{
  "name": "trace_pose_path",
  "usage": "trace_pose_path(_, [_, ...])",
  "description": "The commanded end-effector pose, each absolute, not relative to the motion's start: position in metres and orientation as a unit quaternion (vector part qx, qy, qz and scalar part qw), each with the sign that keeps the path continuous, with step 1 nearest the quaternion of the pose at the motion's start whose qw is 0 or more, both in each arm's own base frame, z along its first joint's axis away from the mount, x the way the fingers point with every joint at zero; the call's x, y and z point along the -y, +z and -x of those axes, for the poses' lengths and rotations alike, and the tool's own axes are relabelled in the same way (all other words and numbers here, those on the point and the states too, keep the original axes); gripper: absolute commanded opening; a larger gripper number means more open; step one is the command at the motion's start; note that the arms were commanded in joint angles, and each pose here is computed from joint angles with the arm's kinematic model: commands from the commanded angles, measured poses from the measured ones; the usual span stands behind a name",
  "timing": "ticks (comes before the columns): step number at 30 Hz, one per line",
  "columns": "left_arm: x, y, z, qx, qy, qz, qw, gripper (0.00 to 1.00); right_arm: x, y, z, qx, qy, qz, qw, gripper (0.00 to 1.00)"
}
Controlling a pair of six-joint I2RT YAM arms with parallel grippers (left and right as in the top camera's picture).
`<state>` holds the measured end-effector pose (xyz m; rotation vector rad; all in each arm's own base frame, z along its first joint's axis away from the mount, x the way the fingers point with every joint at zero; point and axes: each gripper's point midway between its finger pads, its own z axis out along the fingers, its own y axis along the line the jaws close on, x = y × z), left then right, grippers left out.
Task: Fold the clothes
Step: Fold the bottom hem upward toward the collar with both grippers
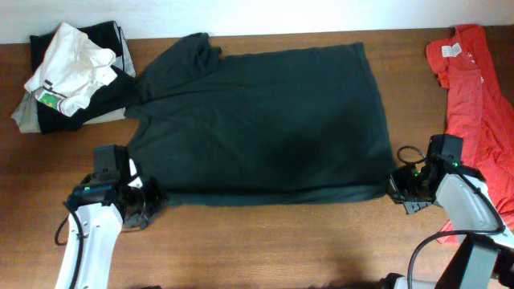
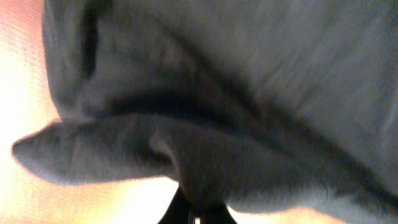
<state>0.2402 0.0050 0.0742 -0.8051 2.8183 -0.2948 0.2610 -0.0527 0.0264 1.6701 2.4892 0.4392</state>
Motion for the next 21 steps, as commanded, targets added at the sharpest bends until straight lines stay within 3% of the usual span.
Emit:
trace_pose_path(1, [-0.014,0.094,-0.283,-0.942,-0.101,0.255,0.194,0.01,0.048,0.037,-0.282,-0.819,0.185,-0.537,0.081,0.04])
trace_pose_path(4, [-0.018,0.109,-0.312,-0.926,-0.111,0.251,0.258,0.01,0.043,0.040,-0.295,-0.825,0.195,-0.521,0.103,0.04])
trace_pose_path(10, [-0.022,0.101,-0.343,-0.918,-0.114,0.246,0.288,0.01,0.009,0.068,-0.359,-0.849,0.228,-0.419,0.226,0.04])
trace_pose_path(15, [-0.030,0.072,-0.394,-0.906,-0.119,0.239,0.329,0.01,0.035,0.081,-0.382,-0.832,0.175,-0.427,0.308,0.04])
trace_pose_path(21, [-0.049,0.058,-0.420,-0.892,-0.082,0.250,0.367,0.01,0.058,0.058,-0.386,-0.828,0.116,-0.449,0.316,0.04])
